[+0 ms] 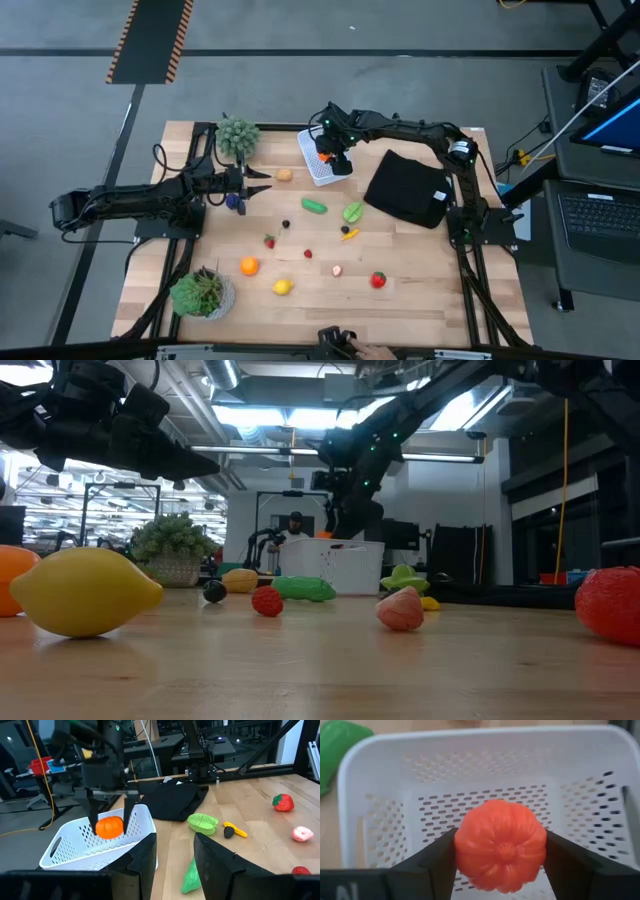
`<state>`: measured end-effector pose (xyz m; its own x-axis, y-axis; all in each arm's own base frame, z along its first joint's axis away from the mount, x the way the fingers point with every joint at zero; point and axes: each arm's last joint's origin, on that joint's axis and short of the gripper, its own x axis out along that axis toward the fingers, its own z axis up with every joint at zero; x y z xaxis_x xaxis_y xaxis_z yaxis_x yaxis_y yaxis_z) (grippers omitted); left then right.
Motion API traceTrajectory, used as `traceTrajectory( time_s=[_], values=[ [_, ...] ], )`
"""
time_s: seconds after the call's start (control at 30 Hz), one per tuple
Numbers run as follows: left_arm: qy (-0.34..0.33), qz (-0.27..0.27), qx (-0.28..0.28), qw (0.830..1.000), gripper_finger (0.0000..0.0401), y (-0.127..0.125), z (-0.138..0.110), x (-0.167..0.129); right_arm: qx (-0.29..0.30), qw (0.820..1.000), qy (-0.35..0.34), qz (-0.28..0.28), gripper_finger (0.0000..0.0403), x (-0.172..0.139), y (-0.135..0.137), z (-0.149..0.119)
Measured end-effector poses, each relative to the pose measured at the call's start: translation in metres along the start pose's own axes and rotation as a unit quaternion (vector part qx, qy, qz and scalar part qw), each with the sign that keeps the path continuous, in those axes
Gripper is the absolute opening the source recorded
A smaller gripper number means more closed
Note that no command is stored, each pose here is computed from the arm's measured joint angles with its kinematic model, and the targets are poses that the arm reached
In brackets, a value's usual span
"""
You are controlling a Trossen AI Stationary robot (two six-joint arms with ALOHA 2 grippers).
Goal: Pick and placing Produce into tupperware
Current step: Put the tangerine into the basket
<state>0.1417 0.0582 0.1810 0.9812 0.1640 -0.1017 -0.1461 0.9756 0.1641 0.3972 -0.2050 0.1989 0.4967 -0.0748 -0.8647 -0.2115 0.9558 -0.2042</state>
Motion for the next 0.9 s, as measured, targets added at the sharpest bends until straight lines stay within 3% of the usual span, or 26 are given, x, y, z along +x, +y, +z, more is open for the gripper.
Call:
traceTrajectory(
  time_s=[0.9],
  values=[
    [0.0, 0.0, 0.0, 1.0, 0.0124, 0.0, 0.0, 0.0, 0.016, 1.0, -0.004, -0.003, 0.0269, 0.0014, -0.0009, 0.0003]
  ],
)
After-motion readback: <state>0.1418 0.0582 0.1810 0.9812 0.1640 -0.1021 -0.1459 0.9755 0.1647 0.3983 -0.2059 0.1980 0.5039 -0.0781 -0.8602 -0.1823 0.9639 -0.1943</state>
